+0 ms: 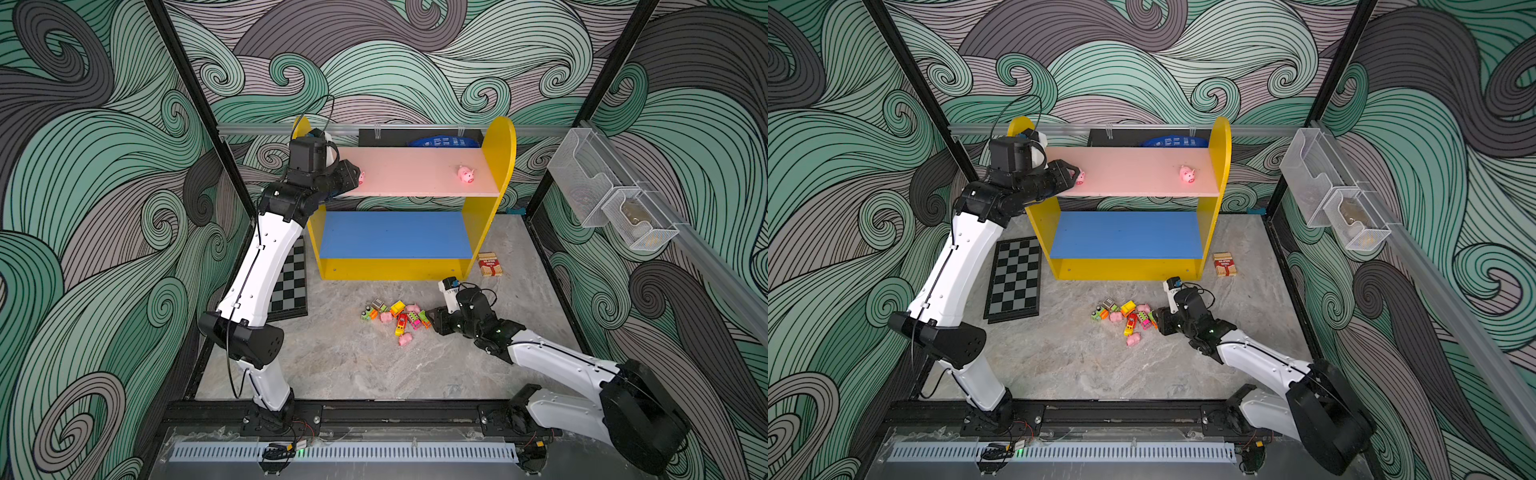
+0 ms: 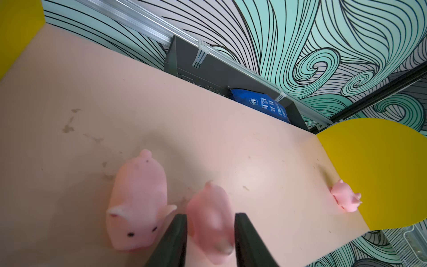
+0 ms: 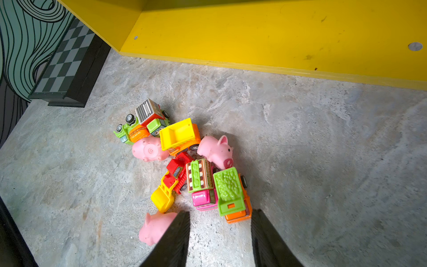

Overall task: Organize plastic toys on shelves
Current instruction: Place the plastic toy on the shelf.

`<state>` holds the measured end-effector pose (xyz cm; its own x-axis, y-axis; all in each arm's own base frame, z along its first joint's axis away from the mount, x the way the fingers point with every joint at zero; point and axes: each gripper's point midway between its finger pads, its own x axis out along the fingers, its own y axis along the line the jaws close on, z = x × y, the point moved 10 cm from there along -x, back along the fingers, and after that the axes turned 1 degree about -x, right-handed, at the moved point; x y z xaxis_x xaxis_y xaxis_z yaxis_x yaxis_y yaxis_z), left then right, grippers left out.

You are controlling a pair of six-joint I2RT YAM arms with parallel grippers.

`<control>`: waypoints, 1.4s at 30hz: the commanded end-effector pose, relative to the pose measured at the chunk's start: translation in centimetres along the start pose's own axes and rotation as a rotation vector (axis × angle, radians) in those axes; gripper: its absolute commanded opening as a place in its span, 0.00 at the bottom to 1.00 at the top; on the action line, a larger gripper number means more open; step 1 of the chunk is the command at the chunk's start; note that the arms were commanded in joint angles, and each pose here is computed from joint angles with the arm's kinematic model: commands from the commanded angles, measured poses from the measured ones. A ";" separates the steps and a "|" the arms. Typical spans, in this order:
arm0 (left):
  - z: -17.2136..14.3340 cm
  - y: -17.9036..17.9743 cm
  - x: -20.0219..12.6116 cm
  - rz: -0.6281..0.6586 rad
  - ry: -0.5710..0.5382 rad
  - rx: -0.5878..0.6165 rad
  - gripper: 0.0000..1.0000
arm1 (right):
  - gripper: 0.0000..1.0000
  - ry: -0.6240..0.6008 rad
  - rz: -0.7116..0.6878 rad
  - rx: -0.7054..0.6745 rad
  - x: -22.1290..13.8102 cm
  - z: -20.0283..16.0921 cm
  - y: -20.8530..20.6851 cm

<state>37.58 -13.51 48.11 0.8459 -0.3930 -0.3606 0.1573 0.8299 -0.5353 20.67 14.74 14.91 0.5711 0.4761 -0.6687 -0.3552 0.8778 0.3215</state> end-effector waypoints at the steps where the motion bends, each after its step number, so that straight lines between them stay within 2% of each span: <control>1: 0.6 -0.2 -0.2 -0.040 -0.017 0.003 0.40 | 0.47 -0.012 0.013 0.007 0.1 0.1 0.0; 5: 1.0 -0.6 -1.0 -0.060 -0.029 0.008 0.43 | 0.47 -0.014 0.015 0.007 0.1 0.2 0.0; 8: 1.2 -0.8 -1.8 -0.067 -0.038 0.018 0.49 | 0.47 -0.019 0.016 0.006 0.0 0.3 0.1; 15: 1.3 -0.5 -2.1 -0.040 -0.045 0.033 0.46 | 0.47 -0.018 0.022 0.007 0.0 0.3 0.1; 18: 1.2 -0.9 -2.3 -0.077 -0.027 0.047 0.46 | 0.47 -0.017 0.023 0.006 0.0 0.3 0.1; 26: 1.6 -1.6 -5.2 -0.113 -0.063 0.079 0.48 | 0.47 -0.018 0.031 0.002 0.0 0.1 0.1; 30: 1.0 -1.4 -6.1 -0.096 -0.036 0.099 0.48 | 0.47 -0.008 0.055 -0.006 0.0 -0.1 0.2; 34: -0.4 -0.6 -7.3 -0.070 -0.006 0.126 0.48 | 0.47 0.014 0.115 -0.031 0.1 -0.4 0.6; 37: -2.7 0.8 -8.2 -0.040 0.024 0.146 0.48 | 0.46 0.047 0.160 -0.045 0.3 -0.8 0.9; 42: -8.4 4.0 -9.1 -0.045 0.101 0.159 0.48 | 0.40 0.099 0.213 -0.061 0.7 -1.9 1.3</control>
<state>27.51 -10.27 44.42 0.7912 -0.4355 -0.4293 0.2336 0.8640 -0.4460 19.81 15.72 14.28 0.4630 0.5996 -0.6528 -0.4624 0.7917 0.3992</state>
